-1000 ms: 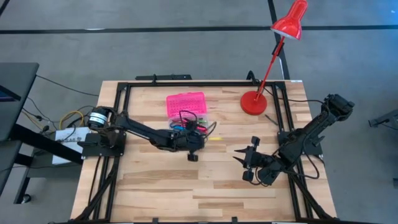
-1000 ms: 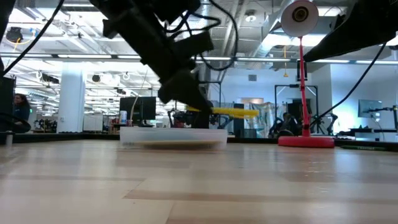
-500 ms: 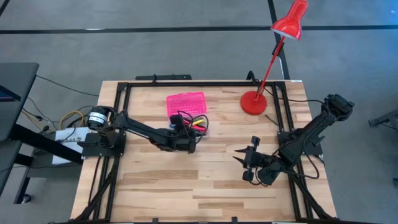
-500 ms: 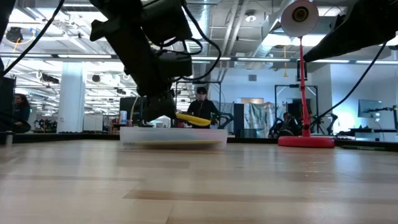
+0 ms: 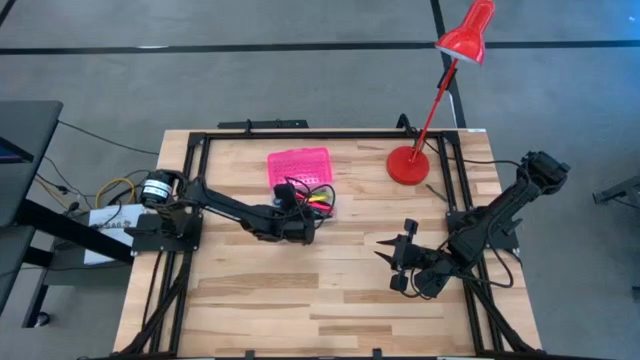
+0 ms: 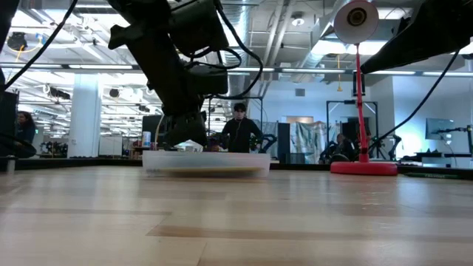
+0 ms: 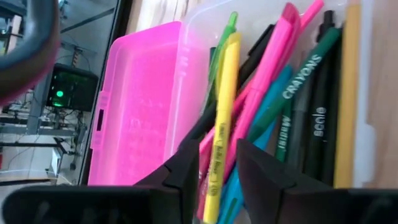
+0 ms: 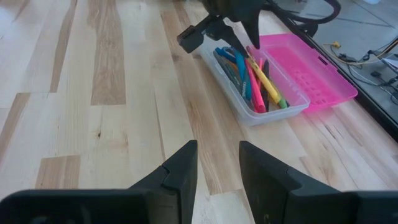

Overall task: Pick & place school supplies into a supply box
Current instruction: Put the green crayon into the pink supply box

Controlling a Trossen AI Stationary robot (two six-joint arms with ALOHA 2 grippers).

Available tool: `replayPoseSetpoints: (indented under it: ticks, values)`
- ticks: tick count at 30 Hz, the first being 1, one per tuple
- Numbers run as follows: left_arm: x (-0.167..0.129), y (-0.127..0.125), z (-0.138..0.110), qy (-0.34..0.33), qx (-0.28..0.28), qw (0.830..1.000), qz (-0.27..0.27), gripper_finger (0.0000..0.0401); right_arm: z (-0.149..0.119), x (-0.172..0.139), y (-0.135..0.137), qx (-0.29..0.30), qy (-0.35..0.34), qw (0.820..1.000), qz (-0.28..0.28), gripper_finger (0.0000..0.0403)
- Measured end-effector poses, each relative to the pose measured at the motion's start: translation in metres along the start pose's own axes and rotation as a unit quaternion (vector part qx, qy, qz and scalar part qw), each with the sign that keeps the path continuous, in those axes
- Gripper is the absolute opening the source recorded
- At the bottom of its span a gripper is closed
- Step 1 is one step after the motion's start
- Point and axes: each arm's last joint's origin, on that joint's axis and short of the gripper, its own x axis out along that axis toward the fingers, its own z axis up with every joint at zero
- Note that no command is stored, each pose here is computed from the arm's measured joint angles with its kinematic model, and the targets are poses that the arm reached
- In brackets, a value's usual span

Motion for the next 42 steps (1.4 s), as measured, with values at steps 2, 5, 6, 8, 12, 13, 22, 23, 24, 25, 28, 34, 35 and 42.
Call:
replayPoseSetpoints:
  ticks: [2, 5, 6, 8, 12, 13, 22, 23, 24, 25, 28, 34, 35, 42]
  values:
    - [0.001, 0.001, 0.0, 0.002, 0.001, 1.0, 0.002, 0.0109, 0.0, 0.0, 0.0, 0.0, 0.0, 1.0, 0.0, 0.0112]
    - [0.001, 0.002, 0.0, 0.0, 0.021, 1.0, 0.011, 0.0116, 0.0, 0.0, 0.0, 0.0, -0.001, 1.0, -0.002, 0.0112]
    - [0.0, 0.002, 0.001, -0.003, 0.031, 0.999, 0.019, 0.0117, 0.0, 0.0, -0.001, 0.004, -0.002, 1.0, -0.007, 0.0112]
    - [-0.007, 0.006, 0.003, -0.013, 0.044, 0.999, 0.028, 0.0118, 0.0, 0.002, -0.003, 0.016, -0.002, 1.0, -0.019, 0.0112]
    - [-0.026, 0.02, 0.01, -0.047, 0.036, 0.998, -0.002, 0.0118, 0.002, 0.011, -0.012, 0.032, 0.007, 0.998, -0.045, 0.0112]
    - [-0.031, 0.023, 0.012, -0.058, 0.033, 0.998, -0.017, 0.0118, 0.002, 0.013, -0.014, 0.033, 0.011, 0.998, -0.051, 0.0112]
    - [-0.084, 0.04, 0.015, -0.14, 0.035, 0.981, -0.133, 0.0119, 0.003, 0.026, -0.029, 0.047, 0.038, 0.996, -0.071, 0.0112]
    - [-0.09, 0.04, 0.013, -0.148, 0.038, 0.978, -0.141, 0.0119, 0.003, 0.028, -0.031, 0.047, 0.043, 0.995, -0.076, 0.0112]
    - [-0.097, 0.039, 0.01, -0.157, 0.044, 0.975, -0.149, 0.0119, 0.002, 0.029, -0.033, 0.046, 0.049, 0.994, -0.083, 0.0112]
    - [-0.103, 0.037, 0.005, -0.17, 0.052, 0.971, -0.157, 0.0119, 0.001, 0.03, -0.036, 0.048, 0.056, 0.993, -0.09, 0.0112]
    - [-0.123, 0.033, -0.013, -0.225, 0.052, 0.957, -0.175, 0.0119, -0.006, 0.033, -0.046, 0.053, 0.088, 0.987, -0.119, 0.0112]
    - [-0.144, 0.036, -0.07, -0.34, -0.002, 0.92, -0.196, 0.0119, -0.016, 0.036, -0.062, 0.045, 0.146, 0.974, -0.165, 0.0112]
    - [-0.144, 0.037, -0.081, -0.354, -0.014, 0.915, -0.192, 0.0119, -0.017, 0.036, -0.065, 0.041, 0.153, 0.973, -0.169, 0.0112]
    - [-0.134, 0.049, -0.137, -0.419, -0.097, 0.886, -0.175, 0.0119, -0.03, 0.043, -0.096, 0.09, 0.289, 0.937, -0.176, 0.0112]
